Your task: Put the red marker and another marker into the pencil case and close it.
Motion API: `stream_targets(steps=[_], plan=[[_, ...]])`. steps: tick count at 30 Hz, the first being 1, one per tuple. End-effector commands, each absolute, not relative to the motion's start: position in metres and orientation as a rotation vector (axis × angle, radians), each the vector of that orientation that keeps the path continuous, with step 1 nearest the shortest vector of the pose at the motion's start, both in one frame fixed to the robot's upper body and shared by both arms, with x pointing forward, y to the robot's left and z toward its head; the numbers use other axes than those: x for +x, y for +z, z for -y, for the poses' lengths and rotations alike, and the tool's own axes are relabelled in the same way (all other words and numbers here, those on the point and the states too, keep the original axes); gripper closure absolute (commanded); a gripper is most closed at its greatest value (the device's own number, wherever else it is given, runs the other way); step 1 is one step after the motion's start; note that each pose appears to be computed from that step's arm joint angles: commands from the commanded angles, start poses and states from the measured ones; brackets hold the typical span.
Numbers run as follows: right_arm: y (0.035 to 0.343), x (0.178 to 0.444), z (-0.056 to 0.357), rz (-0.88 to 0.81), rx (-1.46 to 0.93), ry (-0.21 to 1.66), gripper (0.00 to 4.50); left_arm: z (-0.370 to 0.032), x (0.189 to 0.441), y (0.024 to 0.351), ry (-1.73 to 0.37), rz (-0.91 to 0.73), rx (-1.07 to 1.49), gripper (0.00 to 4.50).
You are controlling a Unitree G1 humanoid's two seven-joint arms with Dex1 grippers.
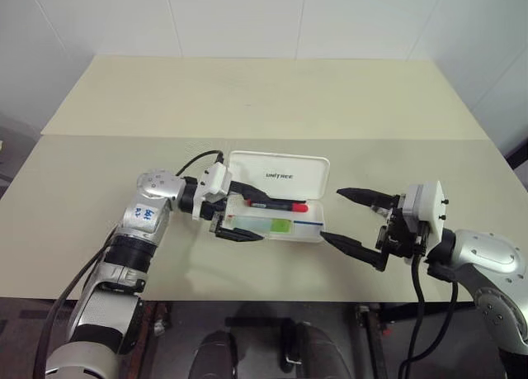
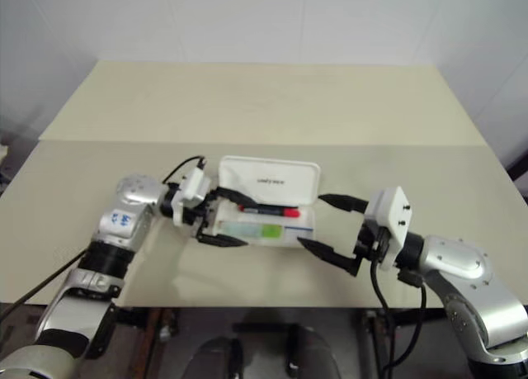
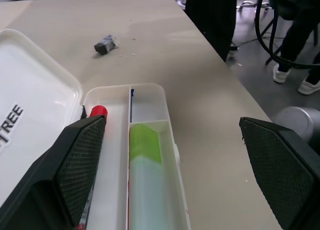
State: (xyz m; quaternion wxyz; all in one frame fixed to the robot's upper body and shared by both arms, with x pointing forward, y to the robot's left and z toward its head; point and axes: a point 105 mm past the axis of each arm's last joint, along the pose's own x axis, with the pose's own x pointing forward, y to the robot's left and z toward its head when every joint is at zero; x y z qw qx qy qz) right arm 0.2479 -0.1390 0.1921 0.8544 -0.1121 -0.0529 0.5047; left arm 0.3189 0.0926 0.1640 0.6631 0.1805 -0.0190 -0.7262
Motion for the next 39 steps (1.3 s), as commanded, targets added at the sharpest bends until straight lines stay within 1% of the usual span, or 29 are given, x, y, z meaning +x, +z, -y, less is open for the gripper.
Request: stream_targets(steps=[1,4,10,12,14,23,29,35,38,39], plan=[[0.202,0.257,0.165,0.135,-0.259,0.985,0.0,-0.095,0.312,0.19,-1.64,0.15,0.397,0.01],[0.187,0.268,0.198,0.043,-0.266,0.91,0.0,-0.099,0.304,0.206,-1.663,0.196,0.376,0.01],[0.165,0.283,0.247,-0.089,-0.267,0.804,0.0,-0.107,0.294,0.227,-1.682,0.22,0.364,0.01],[0.153,0.294,0.271,-0.144,-0.267,0.739,0.0,-0.113,0.293,0.234,-1.669,0.227,0.373,0.01],[0.144,0.304,0.282,-0.173,-0.262,0.708,0.0,-0.115,0.294,0.237,-1.652,0.23,0.38,0.01],[0.126,0.339,0.27,-0.192,-0.246,0.755,0.0,-0.111,0.29,0.24,-1.638,0.246,0.368,0.01],[0.114,0.353,0.261,-0.226,-0.235,0.792,0.0,-0.117,0.286,0.24,-1.631,0.225,0.365,0.01],[0.104,0.357,0.267,-0.259,-0.205,0.791,0.0,-0.128,0.285,0.241,-1.617,0.202,0.377,0.01],[0.101,0.355,0.268,-0.266,-0.187,0.803,0.64,-0.131,0.285,0.242,-1.61,0.201,0.381,0.0],[0.1,0.354,0.268,-0.268,-0.179,0.811,0.96,-0.131,0.285,0.242,-1.608,0.2,0.381,0.0]])
